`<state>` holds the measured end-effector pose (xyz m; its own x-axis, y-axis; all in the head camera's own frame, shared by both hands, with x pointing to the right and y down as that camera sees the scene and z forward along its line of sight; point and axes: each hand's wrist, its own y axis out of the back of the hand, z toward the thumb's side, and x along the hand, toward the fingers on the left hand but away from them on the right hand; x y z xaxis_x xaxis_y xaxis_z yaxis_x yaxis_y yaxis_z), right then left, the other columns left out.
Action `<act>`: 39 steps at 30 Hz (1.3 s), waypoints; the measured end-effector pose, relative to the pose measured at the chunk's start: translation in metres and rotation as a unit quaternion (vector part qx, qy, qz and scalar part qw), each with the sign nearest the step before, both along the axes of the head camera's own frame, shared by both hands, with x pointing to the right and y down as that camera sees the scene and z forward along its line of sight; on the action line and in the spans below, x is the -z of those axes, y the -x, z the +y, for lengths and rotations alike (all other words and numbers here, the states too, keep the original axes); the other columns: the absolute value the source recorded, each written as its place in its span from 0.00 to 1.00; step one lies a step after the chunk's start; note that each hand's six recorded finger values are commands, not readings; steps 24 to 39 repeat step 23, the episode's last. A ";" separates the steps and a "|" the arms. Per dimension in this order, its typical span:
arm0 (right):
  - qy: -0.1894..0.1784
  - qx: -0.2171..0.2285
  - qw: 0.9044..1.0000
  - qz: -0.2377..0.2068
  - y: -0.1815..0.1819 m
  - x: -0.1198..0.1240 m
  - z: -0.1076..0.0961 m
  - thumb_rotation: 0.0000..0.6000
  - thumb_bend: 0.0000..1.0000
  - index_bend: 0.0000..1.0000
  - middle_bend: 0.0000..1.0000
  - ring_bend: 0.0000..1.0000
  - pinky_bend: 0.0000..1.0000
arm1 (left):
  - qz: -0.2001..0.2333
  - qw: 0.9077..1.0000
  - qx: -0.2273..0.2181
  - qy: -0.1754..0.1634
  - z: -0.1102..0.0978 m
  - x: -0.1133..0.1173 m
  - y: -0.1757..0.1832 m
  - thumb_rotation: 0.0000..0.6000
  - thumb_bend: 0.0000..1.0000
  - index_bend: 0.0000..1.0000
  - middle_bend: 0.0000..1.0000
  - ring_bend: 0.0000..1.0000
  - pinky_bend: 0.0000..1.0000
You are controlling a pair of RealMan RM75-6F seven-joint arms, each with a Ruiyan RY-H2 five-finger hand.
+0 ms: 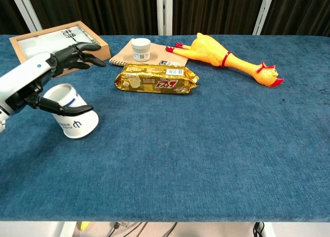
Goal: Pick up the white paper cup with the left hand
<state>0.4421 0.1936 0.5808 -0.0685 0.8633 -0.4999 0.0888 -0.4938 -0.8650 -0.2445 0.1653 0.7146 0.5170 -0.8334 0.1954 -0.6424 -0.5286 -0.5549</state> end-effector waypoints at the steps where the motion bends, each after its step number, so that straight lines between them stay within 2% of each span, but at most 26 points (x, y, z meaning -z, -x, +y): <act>1: 0.000 -0.001 1.000 0.000 0.000 0.000 0.000 1.00 0.18 0.00 0.00 0.00 0.00 | -0.001 1.000 0.000 -0.007 -0.001 0.003 0.002 1.00 0.19 0.09 0.17 0.04 0.13; 6: 0.000 -0.001 1.000 0.001 -0.001 0.000 0.000 1.00 0.18 0.00 0.00 0.00 0.00 | -0.016 0.999 0.000 -0.051 -0.007 0.024 0.013 1.00 0.18 0.09 0.16 0.03 0.13; 8: -0.002 -0.002 1.000 0.001 -0.001 0.001 -0.001 1.00 0.18 0.00 0.00 0.00 0.00 | -0.028 0.997 0.001 -0.069 -0.010 0.033 0.018 1.00 0.18 0.13 0.17 0.03 0.12; 10: -0.004 -0.003 1.000 0.001 0.000 0.001 -0.001 1.00 0.18 0.00 0.00 0.00 0.00 | -0.054 0.994 0.003 -0.091 -0.015 0.046 0.027 1.00 0.18 0.17 0.17 0.03 0.12; 14: -0.006 -0.002 1.000 0.001 0.001 0.001 0.000 1.00 0.18 0.00 0.00 0.00 0.00 | -0.125 0.984 0.017 -0.127 -0.024 0.075 0.050 1.00 0.18 0.17 0.17 0.03 0.11; 17: -0.009 -0.001 1.000 0.007 0.001 0.001 0.001 1.00 0.18 0.00 0.00 0.00 0.00 | -0.202 0.966 0.035 -0.157 -0.028 0.096 0.072 1.00 0.17 0.16 0.15 0.01 0.08; 19: -0.012 -0.003 1.000 0.010 0.001 0.003 0.001 1.00 0.18 0.00 0.00 0.00 0.00 | -0.268 0.947 0.047 -0.171 -0.026 0.106 0.092 1.00 0.16 0.14 0.11 0.00 0.06; 21: -0.017 -0.004 1.000 0.009 0.001 0.005 0.002 1.00 0.18 0.00 0.00 0.00 0.00 | -0.335 0.925 0.061 -0.169 -0.019 0.112 0.117 1.00 0.15 0.12 0.09 0.00 0.04; 23: -0.026 -0.003 1.000 0.008 0.002 0.010 0.003 1.00 0.18 0.00 0.00 0.00 0.00 | -0.381 0.909 0.075 -0.154 -0.008 0.114 0.139 1.00 0.15 0.11 0.08 0.00 0.03; 39: -0.026 -0.003 1.000 0.008 0.002 0.010 0.003 1.00 0.18 0.00 0.00 0.00 0.00 | -0.381 0.909 0.075 -0.154 -0.008 0.114 0.139 1.00 0.15 0.11 0.08 0.00 0.03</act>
